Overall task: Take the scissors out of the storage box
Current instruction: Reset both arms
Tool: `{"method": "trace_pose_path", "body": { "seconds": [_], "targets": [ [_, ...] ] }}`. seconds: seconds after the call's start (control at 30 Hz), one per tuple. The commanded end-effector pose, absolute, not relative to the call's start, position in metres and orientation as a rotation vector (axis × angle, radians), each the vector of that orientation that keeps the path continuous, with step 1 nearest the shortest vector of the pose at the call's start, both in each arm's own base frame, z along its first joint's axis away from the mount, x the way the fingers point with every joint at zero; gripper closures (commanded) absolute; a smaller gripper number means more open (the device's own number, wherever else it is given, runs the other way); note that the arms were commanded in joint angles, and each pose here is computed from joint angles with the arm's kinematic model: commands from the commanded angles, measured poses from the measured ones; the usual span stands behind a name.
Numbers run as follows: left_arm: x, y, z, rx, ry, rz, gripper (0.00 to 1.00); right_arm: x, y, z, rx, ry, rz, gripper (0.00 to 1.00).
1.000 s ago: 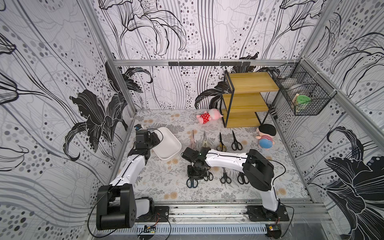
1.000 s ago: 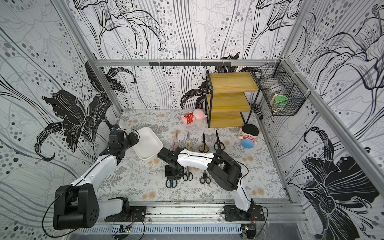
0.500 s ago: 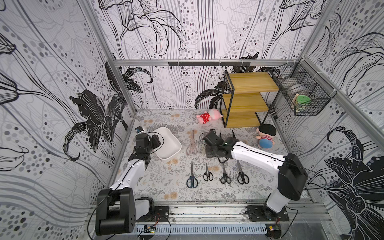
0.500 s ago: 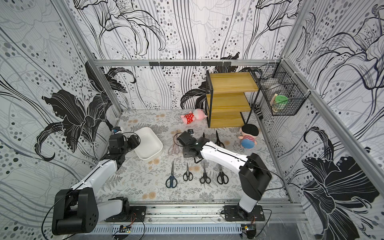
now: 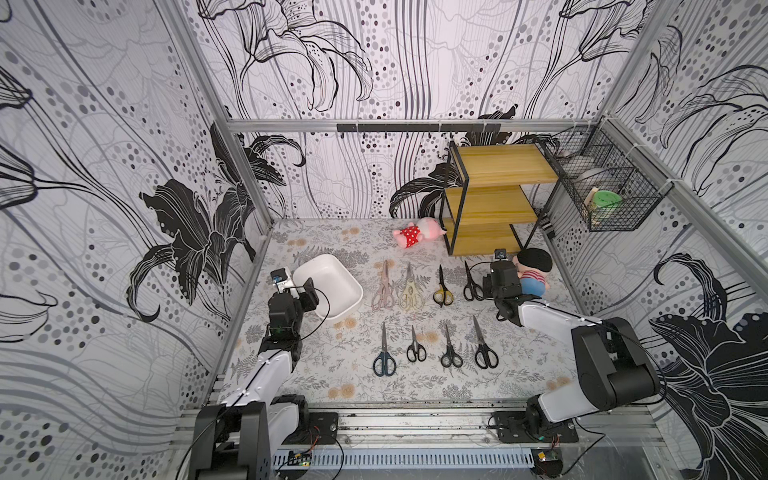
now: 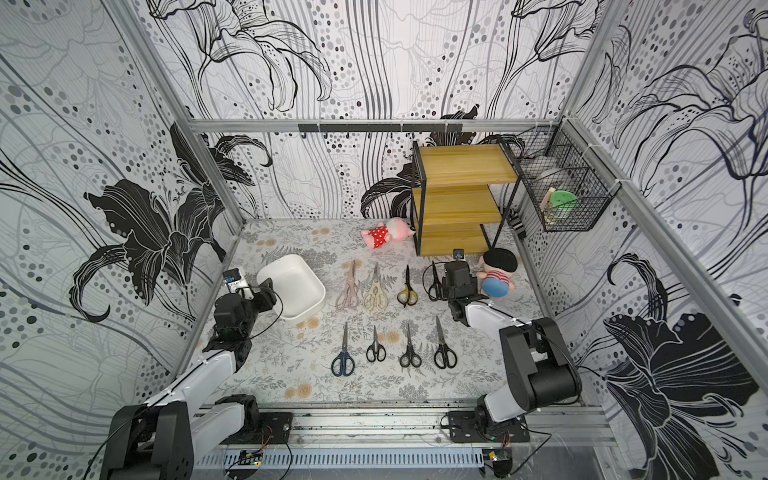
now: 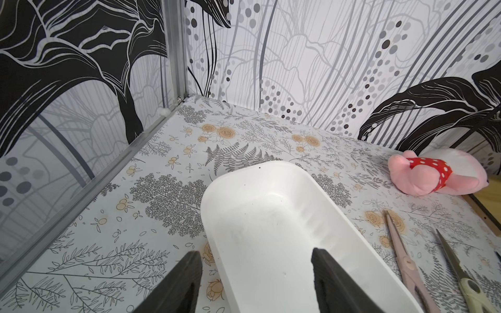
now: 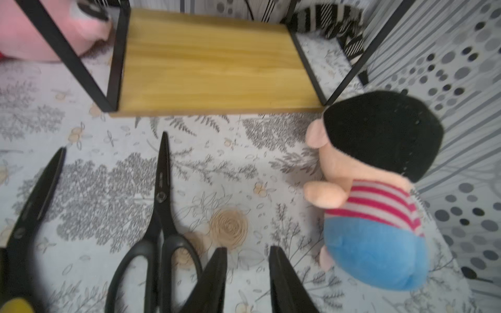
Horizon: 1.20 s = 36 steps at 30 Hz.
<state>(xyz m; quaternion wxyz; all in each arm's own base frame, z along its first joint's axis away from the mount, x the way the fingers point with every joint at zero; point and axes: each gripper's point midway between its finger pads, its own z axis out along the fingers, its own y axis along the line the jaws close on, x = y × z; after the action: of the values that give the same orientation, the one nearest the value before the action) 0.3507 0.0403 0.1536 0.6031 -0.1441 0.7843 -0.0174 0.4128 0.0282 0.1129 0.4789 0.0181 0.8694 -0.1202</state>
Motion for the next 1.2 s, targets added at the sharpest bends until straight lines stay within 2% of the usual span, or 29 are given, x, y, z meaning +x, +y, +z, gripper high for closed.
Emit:
{"method": "trace_pose_path", "body": {
  "seconds": [0.0,0.1,0.13,0.17,0.2,0.23,0.27,0.3,0.33,0.37,0.43,0.53,1.17],
  "targets": [
    [0.359,0.044,0.162,-0.3,1.724,-0.013,0.31,0.42,0.011,0.135,0.034,1.996,-0.295,0.69],
    [0.374,0.042,0.149,-0.293,1.741,-0.035,0.3,0.412,-0.005,0.138,0.039,1.906,-0.342,0.68],
    [0.381,0.041,0.146,-0.293,1.765,-0.038,0.2,0.408,-0.007,0.134,0.041,1.917,-0.313,0.68],
    [0.387,0.039,0.148,-0.28,1.75,-0.05,0.03,0.403,-0.008,0.133,0.04,1.892,-0.292,0.67],
    [0.39,0.038,0.15,-0.276,1.736,-0.061,0.02,0.399,-0.008,0.132,0.039,1.871,-0.283,0.67],
    [0.394,0.037,0.152,-0.296,1.715,-0.09,0.02,0.393,-0.008,0.13,0.042,1.85,-0.276,0.61],
    [0.394,0.036,0.152,-0.297,1.694,-0.096,0.02,0.388,-0.009,0.127,0.044,1.828,-0.266,0.51],
    [0.396,0.031,0.149,-0.267,1.709,-0.104,0.02,0.383,-0.008,0.124,0.043,1.806,-0.254,0.31],
    [0.397,0.024,0.147,-0.248,1.727,-0.084,0.02,0.38,-0.009,0.125,0.04,1.767,-0.247,0.01],
    [0.394,0.014,0.148,-0.204,1.706,-0.063,0.02,0.378,-0.008,0.124,0.041,1.779,-0.232,0.04],
    [0.385,0.002,0.153,-0.173,1.661,-0.005,0.02,0.372,-0.007,0.125,0.019,1.749,-0.189,0.04],
    [0.369,0.011,0.151,-0.234,1.592,0.008,0.02,0.366,-0.009,0.124,0.018,1.685,-0.15,0.05],
    [0.37,0.013,0.151,-0.242,1.594,0.011,0.02,0.372,-0.009,0.117,0.005,1.75,-0.114,0.05]
  ]
}}
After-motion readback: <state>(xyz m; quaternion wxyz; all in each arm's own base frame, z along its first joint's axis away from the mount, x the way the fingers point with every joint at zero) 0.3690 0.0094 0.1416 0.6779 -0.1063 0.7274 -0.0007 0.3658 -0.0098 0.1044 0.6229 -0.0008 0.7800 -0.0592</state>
